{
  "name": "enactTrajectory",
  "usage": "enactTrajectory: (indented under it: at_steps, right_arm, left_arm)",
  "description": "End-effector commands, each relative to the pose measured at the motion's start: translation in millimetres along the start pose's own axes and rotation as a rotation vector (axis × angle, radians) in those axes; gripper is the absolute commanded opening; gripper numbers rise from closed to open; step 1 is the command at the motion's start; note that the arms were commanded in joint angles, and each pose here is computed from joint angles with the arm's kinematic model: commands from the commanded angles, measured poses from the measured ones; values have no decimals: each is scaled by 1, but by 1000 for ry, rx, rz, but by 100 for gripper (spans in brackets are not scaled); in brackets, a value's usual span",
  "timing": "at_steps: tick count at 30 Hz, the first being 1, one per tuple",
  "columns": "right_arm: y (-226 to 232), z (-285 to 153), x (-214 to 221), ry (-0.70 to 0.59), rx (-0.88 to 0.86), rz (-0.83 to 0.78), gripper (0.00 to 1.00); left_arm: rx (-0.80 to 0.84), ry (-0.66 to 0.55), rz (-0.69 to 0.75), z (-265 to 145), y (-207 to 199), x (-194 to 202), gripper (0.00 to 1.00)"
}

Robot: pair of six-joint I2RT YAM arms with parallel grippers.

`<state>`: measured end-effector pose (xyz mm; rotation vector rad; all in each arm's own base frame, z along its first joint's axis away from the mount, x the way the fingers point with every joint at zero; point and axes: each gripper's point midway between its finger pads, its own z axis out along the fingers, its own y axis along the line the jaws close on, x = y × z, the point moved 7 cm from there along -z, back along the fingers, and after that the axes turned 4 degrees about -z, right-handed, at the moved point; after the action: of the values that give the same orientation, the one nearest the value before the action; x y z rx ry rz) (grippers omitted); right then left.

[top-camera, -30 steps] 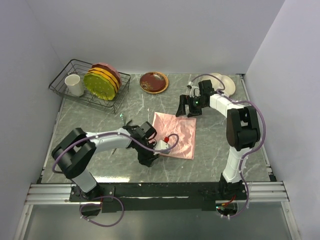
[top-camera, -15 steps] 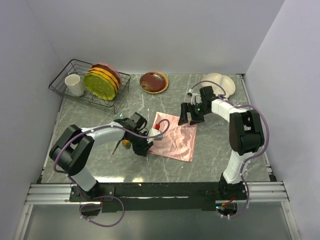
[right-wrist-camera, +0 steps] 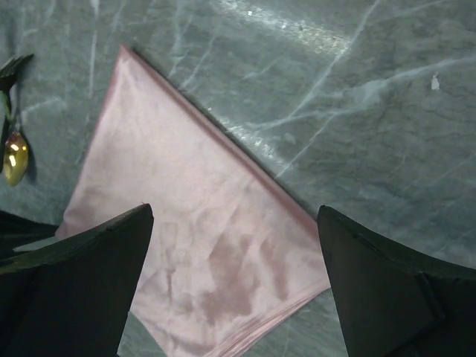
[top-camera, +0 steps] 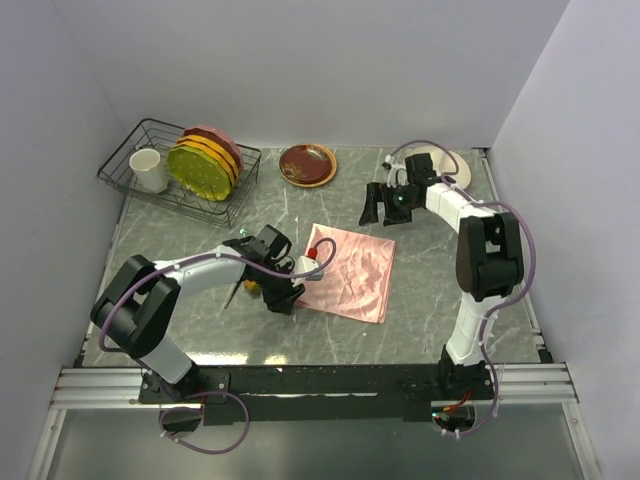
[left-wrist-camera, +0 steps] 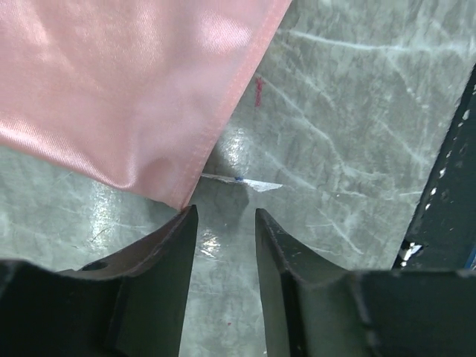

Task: Fold the napkin into a case and place the utensils inside
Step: Rotate the square-folded napkin at the center of the board.

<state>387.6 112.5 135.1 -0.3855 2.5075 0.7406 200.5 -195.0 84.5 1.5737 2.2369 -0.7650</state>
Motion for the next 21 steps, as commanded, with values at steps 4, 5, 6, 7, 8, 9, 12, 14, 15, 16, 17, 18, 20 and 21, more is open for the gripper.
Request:
enactTrajectory:
  at_steps: [4, 5, 6, 7, 8, 9, 12, 14, 15, 16, 17, 18, 20, 21]
  right_arm:
    - [-20, 18, 17, 91, 21, 2, 100]
    - [-21, 19, 21, 105, 17, 8, 100]
    - [-23, 17, 29, 126, 9, 23, 100]
    - [-23, 14, 34, 134, 4, 29, 100]
    - [-23, 12, 39, 143, -2, 26, 100]
    - [-22, 11, 51, 172, -12, 42, 100]
    - [-12, 1, 74, 210, -53, 73, 99]
    - [-2, -9, 82, 205, -74, 98, 98]
    - [1, -10, 94, 230, -84, 129, 98]
    - [7, -15, 98, 224, -107, 140, 98]
    - [11, -15, 113, 253, -118, 176, 98]
    - [15, -16, 118, 260, -125, 205, 98]
    - [26, -18, 133, 281, -162, 255, 98]
    - [29, -18, 138, 290, -174, 269, 98]
  left_arm:
    - [-5, -55, -15, -3, -12, -12, 47]
    - [-8, -49, -35, -2, -13, -9, 48]
    - [-22, -54, -41, -2, -11, -9, 48]
    - [-23, -54, -52, -3, -12, -7, 48]
    - [-25, -57, -56, -3, -12, -7, 48]
    - [-32, -67, -60, -4, -11, -7, 48]
    - [-70, -84, -81, -6, -4, -4, 48]
    - [-105, -81, -97, -6, 4, -1, 48]
    - [-124, -80, -115, -6, 13, 3, 49]
    - [-144, -76, -123, -6, 20, 5, 49]
    - [-166, -82, -144, -8, 29, 8, 49]
    - [-175, -73, -161, -6, 35, 12, 49]
    - [-223, -102, -196, -11, 53, 12, 50]
    - [-229, -101, -213, -9, 59, 14, 50]
